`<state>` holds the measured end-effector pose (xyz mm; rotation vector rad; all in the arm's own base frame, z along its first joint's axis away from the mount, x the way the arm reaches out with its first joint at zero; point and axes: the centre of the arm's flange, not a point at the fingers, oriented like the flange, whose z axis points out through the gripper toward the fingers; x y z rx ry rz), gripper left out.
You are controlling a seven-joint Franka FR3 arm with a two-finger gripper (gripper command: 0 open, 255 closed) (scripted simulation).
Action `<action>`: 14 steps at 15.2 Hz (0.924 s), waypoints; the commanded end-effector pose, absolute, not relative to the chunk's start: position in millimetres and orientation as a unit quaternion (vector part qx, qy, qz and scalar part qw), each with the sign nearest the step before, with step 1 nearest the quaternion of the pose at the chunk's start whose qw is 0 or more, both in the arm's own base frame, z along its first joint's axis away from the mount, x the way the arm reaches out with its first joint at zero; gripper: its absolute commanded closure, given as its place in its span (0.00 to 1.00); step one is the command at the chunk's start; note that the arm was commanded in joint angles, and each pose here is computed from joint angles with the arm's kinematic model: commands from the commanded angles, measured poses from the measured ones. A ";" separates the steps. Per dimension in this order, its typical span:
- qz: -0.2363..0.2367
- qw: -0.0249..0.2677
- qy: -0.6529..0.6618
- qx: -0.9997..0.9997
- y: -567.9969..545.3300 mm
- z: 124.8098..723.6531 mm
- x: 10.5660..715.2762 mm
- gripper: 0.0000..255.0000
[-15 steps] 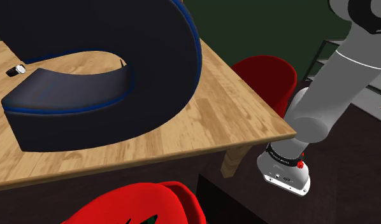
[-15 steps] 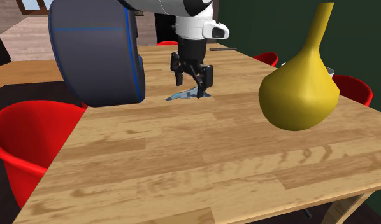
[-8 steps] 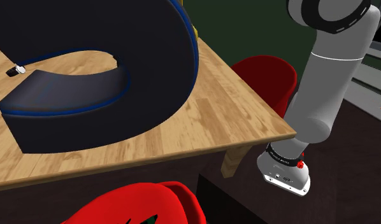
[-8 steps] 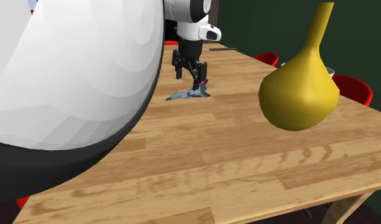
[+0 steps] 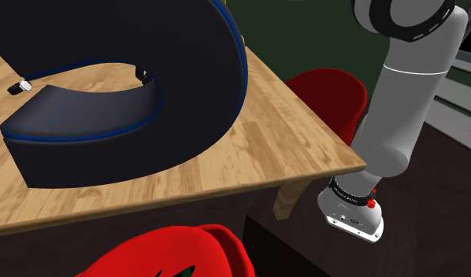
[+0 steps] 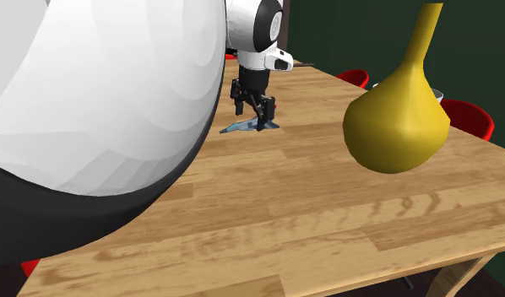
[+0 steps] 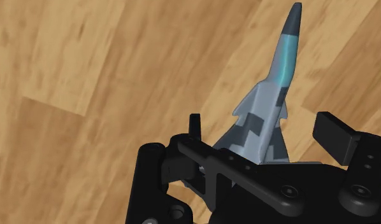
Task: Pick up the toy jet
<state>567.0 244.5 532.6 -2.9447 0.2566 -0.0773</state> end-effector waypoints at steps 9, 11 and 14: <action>-0.022 0.091 0.082 -0.992 249.4 526.6 563.7 1.00; -0.022 0.090 0.081 -0.992 250.7 525.2 565.1 1.00; -0.022 0.090 0.081 -0.992 250.6 541.0 565.0 1.00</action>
